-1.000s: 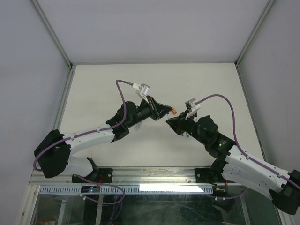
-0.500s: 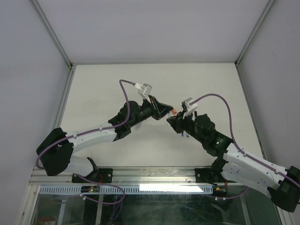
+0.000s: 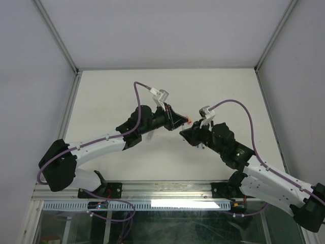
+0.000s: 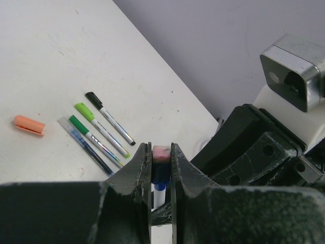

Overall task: Insert the pens into the pen caps
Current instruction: Press the pen cap onto the pen.

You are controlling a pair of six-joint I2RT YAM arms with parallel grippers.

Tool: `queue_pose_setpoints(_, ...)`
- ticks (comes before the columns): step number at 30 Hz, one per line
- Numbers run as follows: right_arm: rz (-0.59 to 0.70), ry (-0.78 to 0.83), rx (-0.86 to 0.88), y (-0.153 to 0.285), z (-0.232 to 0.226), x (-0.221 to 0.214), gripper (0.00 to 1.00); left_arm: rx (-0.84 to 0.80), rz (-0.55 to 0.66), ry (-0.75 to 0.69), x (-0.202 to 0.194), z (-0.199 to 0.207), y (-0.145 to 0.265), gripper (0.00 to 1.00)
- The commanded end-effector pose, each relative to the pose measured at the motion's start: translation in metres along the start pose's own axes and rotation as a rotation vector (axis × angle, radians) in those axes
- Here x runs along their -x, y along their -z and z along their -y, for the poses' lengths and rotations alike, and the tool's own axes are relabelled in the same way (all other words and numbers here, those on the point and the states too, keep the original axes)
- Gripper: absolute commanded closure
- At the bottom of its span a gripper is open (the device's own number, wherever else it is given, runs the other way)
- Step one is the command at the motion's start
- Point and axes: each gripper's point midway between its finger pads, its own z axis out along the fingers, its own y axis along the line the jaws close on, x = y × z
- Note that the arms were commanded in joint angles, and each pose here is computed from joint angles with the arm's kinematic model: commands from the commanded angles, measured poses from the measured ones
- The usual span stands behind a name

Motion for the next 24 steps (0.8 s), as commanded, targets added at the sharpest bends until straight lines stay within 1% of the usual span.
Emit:
queue_pose_setpoints(1,0.205,-0.132,-0.026,0.002,0.004,0.047,1.0,-0.149,-0.189,0.036,-0.03,0.031,0.014,0.95)
queue_pose_setpoints(8,0.177,-0.159,-0.001,0.0,0.002,0.034,1.0,-0.149,-0.188,0.044,-0.03,0.03,0.014,0.86)
queue_pose_setpoints(11,0.137,-0.154,0.024,-0.003,-0.002,0.026,1.0,-0.145,-0.179,0.048,-0.029,0.03,0.014,0.79)
queue_pose_setpoints(14,0.095,-0.165,0.035,-0.005,-0.003,0.014,1.0,-0.14,-0.166,0.047,-0.024,0.03,0.014,0.74)
queue_pose_setpoints(20,0.066,-0.197,0.037,-0.005,0.0,-0.002,1.0,-0.137,-0.148,0.053,-0.018,0.029,0.016,0.71)
queue_pose_setpoints(24,0.026,-0.212,-0.015,-0.003,0.009,-0.013,1.0,-0.127,-0.132,0.053,-0.011,0.025,0.018,0.68)
